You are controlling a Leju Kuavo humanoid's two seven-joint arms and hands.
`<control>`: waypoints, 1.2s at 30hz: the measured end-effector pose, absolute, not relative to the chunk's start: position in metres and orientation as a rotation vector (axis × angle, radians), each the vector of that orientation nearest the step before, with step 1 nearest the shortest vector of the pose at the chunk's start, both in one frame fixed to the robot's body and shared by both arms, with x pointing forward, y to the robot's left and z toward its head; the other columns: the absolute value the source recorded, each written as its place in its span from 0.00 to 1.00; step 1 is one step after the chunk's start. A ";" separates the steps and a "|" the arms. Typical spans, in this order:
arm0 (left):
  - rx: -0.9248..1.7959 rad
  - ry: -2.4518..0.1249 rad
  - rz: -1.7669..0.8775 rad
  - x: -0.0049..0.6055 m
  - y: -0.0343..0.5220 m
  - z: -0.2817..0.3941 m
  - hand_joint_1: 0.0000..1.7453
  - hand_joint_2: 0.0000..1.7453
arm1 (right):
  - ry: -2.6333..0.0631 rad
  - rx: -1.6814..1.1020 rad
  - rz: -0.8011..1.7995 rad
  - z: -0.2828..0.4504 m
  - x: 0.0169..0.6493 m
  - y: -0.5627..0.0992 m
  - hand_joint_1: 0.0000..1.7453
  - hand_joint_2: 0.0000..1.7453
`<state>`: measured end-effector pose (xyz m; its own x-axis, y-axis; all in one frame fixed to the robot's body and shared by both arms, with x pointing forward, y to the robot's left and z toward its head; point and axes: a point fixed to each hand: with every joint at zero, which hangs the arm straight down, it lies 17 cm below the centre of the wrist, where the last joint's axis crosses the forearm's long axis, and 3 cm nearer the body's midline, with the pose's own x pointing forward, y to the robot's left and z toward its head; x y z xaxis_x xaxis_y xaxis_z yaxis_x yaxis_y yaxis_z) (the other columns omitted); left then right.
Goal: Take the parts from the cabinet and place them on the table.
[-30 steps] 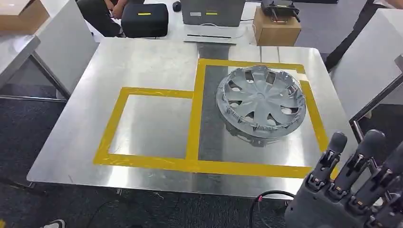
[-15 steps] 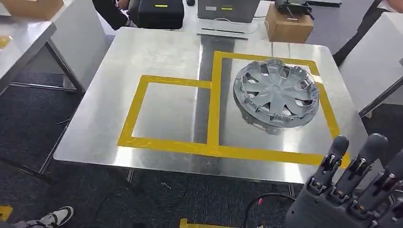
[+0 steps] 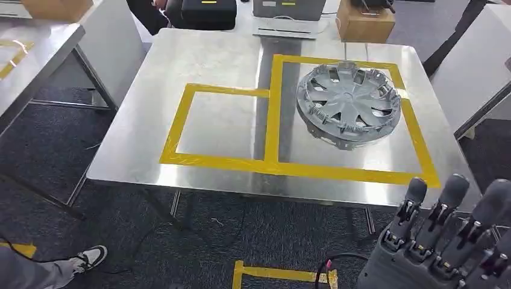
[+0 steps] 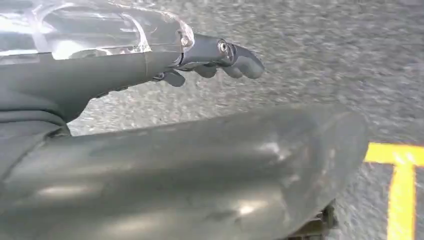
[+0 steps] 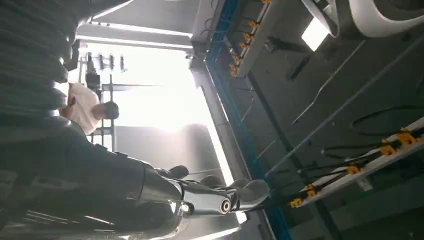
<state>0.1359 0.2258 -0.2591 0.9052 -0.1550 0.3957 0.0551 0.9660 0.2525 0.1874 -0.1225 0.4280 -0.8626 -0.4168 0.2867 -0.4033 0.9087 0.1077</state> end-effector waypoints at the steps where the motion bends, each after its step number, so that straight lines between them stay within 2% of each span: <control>1: 0.243 -0.425 -0.109 0.136 0.228 -0.259 0.00 0.00 | -2.764 0.607 -0.064 0.427 0.188 -0.123 0.00 1.00; 36: 0.256 -0.360 -0.173 0.129 0.237 -0.264 0.00 0.00 | -2.618 0.421 -0.060 0.388 0.198 -0.140 0.00 1.00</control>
<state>0.1285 0.2371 -0.2640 0.9215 -0.2123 0.3252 0.1216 0.9530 0.2774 0.1976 -0.1401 0.3883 -0.8351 -0.3055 0.4574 -0.2843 0.9516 0.1165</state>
